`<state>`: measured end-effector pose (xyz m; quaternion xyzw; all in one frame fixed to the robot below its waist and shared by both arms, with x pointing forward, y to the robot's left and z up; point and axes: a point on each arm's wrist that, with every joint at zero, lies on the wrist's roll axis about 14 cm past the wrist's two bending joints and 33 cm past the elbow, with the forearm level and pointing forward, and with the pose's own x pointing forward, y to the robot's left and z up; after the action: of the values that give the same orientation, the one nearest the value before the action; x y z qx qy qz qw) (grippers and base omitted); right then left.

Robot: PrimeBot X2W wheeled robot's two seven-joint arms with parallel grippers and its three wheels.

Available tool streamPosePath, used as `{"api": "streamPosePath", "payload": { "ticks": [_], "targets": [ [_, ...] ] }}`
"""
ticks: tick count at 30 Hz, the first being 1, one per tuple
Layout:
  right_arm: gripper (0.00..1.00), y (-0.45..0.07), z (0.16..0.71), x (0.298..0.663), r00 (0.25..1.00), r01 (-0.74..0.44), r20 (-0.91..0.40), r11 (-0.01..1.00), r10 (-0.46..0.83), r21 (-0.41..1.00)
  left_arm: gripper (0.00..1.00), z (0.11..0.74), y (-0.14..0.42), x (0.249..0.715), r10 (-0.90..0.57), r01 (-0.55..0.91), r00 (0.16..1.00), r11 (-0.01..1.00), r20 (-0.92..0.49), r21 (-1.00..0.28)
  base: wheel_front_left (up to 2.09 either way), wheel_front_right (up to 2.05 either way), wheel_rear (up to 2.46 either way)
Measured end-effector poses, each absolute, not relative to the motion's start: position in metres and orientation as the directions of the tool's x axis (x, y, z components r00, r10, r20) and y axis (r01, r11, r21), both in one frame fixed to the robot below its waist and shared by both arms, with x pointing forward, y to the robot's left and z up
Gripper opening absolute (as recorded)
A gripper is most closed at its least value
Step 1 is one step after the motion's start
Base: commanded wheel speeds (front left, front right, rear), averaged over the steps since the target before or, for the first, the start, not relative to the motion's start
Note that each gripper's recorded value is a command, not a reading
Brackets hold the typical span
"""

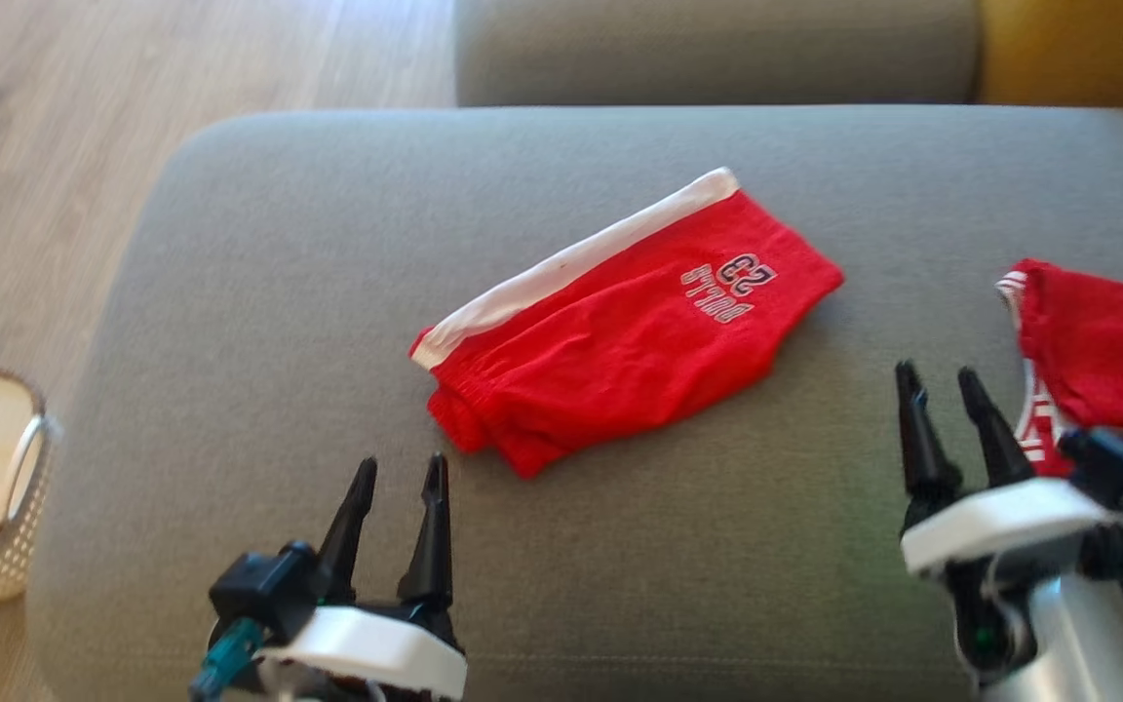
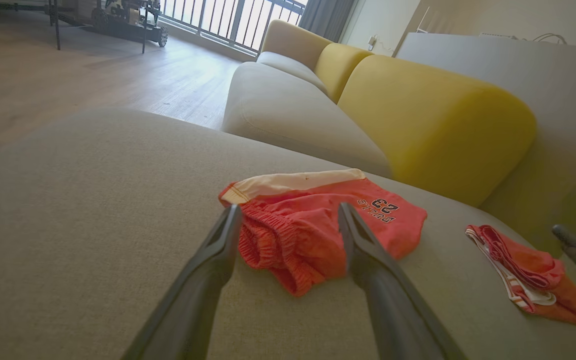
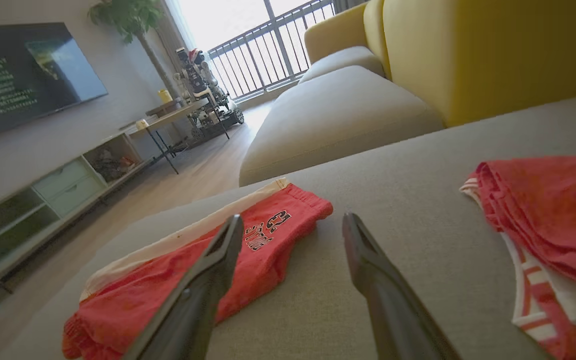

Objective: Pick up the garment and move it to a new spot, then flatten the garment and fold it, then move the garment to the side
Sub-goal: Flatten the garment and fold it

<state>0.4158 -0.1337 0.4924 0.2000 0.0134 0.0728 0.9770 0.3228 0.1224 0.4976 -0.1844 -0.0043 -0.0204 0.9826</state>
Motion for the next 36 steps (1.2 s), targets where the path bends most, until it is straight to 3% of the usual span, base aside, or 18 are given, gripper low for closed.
{"api": "streamPosePath", "payload": {
  "ticks": [7,16,35,36],
  "targets": [
    [1.00,-0.105,0.455,0.468,0.958,-0.030,-0.188,0.728,0.216,0.685,1.00,0.491,0.136,0.332,0.010,-0.014,1.000,0.935,-0.012,-0.355,0.00,0.00,0.00],
    [1.00,-0.066,0.401,0.505,0.849,0.190,-0.402,0.511,0.343,0.838,1.00,0.482,0.161,0.333,0.100,-0.113,0.993,0.931,-0.054,-0.346,0.00,0.00,0.00],
    [1.00,-0.027,0.378,0.567,0.711,0.160,-0.538,0.641,0.453,0.751,1.00,0.473,0.181,0.332,0.182,-0.206,0.978,0.919,-0.101,-0.336,0.00,0.00,0.00],
    [0.33,-0.025,0.378,0.569,0.708,0.156,-0.539,0.644,0.455,0.749,1.00,0.472,0.182,0.332,0.185,-0.210,0.977,0.919,-0.103,-0.334,0.00,0.00,0.00]
  ]
}}
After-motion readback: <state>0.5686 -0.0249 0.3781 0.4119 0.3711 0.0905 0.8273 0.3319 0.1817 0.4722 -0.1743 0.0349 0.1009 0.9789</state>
